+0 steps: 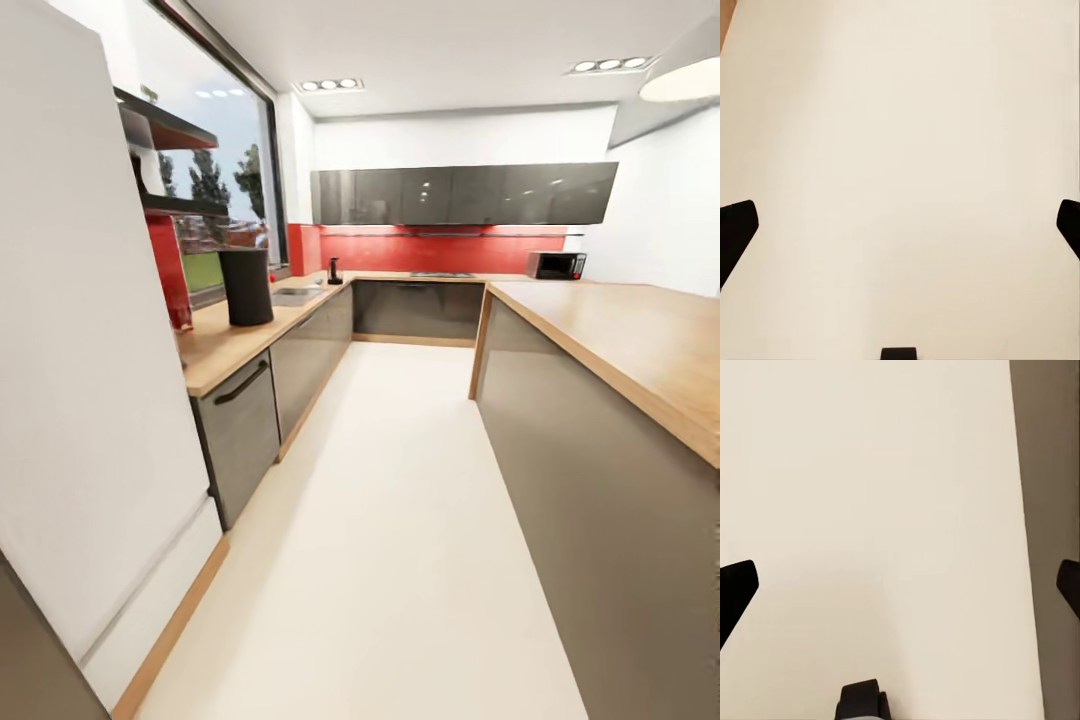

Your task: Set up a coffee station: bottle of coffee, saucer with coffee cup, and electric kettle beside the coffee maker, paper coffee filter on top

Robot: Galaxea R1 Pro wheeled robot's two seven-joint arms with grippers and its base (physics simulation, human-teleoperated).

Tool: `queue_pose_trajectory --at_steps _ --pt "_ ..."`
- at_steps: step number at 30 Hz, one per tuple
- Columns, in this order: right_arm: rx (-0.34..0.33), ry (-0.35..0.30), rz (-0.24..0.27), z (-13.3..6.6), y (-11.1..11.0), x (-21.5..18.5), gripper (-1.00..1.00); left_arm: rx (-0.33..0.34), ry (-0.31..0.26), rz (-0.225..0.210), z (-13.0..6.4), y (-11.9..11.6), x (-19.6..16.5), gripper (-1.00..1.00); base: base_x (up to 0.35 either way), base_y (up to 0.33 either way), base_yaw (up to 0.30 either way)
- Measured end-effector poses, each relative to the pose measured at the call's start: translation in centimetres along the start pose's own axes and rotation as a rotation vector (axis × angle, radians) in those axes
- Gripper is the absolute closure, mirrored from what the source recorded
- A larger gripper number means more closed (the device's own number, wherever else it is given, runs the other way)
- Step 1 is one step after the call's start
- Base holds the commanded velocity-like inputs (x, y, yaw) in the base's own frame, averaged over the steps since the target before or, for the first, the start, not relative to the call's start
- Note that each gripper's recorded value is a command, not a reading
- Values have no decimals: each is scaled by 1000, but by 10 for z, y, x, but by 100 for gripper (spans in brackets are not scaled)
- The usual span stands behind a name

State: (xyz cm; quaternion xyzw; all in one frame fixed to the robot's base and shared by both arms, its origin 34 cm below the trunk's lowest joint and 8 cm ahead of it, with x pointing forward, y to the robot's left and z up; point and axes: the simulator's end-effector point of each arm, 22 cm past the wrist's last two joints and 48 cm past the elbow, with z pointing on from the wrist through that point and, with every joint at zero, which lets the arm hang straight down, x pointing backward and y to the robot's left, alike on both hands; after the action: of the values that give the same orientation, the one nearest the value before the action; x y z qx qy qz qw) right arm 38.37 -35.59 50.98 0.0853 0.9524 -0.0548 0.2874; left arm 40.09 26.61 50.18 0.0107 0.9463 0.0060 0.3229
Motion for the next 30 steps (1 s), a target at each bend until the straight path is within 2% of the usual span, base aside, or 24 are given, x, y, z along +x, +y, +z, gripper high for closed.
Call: queue_pose_trajectory --at_steps 20,30 --pt "-2 1 -4 0 1 1 -100 0 0 0 0 0 0 -100 335 -44 -261" --pt "-4 -1 -7 0 2 0 -100 0 -1 0 0 0 0 -100 335 0 -55"
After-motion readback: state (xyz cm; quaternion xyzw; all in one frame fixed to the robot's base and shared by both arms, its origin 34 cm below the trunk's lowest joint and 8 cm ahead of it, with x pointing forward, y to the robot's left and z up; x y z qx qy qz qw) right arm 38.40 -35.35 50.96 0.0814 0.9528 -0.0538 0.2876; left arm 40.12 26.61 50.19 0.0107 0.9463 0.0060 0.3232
